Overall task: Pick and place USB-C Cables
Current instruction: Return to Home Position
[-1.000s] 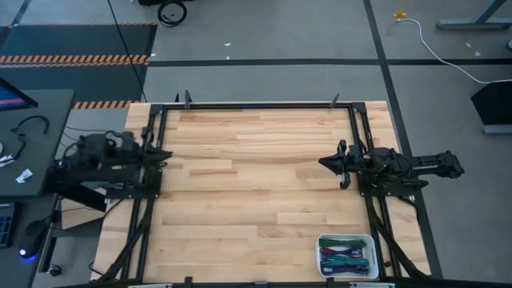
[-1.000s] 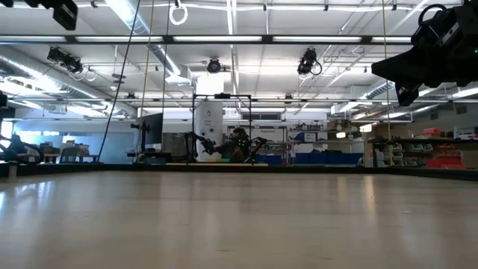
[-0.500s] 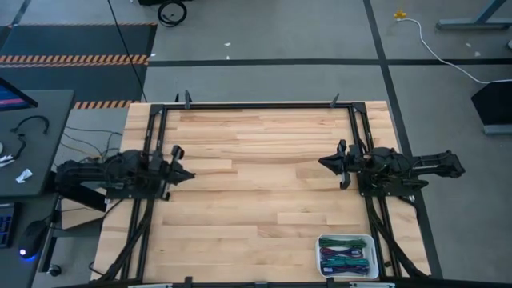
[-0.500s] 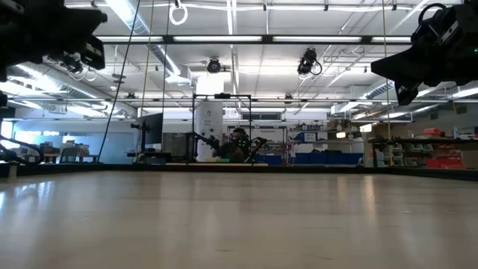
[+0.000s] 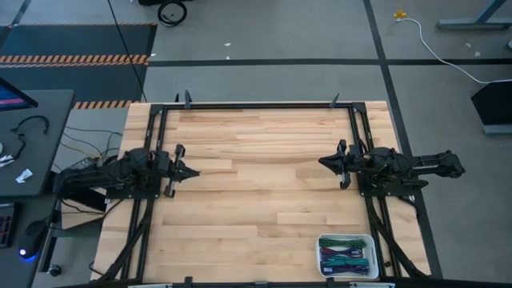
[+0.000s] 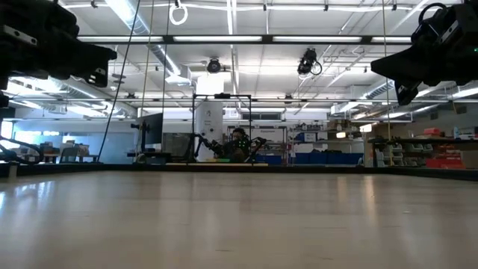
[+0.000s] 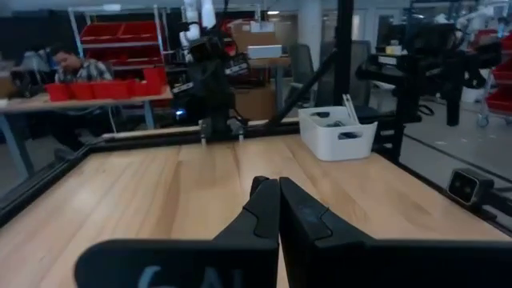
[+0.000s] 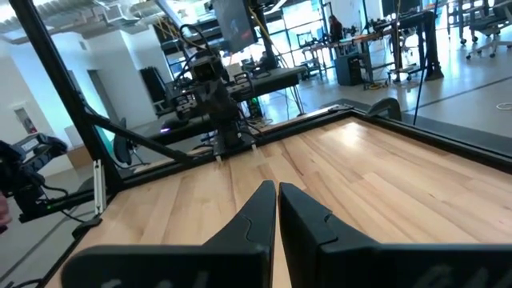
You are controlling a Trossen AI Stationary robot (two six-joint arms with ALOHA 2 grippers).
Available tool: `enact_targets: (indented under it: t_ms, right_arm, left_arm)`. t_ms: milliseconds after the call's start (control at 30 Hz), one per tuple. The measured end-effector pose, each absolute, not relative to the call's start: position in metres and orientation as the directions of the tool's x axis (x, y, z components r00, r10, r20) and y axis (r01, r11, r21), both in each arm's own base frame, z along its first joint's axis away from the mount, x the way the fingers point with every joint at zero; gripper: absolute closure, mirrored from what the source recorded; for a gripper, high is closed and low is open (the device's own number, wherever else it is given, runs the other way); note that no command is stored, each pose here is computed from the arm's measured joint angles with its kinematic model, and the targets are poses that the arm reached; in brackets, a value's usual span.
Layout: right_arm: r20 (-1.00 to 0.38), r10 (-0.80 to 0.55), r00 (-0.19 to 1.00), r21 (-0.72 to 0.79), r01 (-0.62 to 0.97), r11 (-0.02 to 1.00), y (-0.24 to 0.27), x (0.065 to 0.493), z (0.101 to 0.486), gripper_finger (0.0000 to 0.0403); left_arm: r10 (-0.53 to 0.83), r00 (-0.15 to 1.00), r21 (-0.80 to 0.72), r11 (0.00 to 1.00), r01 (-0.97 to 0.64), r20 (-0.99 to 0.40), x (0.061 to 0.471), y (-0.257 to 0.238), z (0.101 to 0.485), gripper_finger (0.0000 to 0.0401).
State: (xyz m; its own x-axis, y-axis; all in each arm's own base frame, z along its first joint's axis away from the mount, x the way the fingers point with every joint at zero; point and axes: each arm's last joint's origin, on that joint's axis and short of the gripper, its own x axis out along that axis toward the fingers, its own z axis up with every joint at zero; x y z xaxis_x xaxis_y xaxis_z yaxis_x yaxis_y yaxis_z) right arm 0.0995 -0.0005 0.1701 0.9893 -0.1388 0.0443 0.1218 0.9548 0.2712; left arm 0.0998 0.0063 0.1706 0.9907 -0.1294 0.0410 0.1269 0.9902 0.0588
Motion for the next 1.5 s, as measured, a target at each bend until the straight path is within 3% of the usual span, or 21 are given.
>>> enact_targets:
  t_ms: [533, 1500]
  right_arm:
    - [0.044, -0.139, 0.989, 0.272, 0.122, 0.955, -0.0005, 0.0995, 0.1701, 0.0380]
    - [0.044, -0.139, 0.989, 0.272, 0.122, 0.955, -0.0005, 0.0995, 0.1701, 0.0380]
  left_arm:
    - [0.091, 0.996, -0.198, 0.976, -0.088, 0.007, 0.0995, 0.0162, 0.1671, 0.0379]
    - [0.091, 0.996, -0.196, 0.977, -0.088, 0.005, 0.0995, 0.0161, 0.1666, 0.0372]
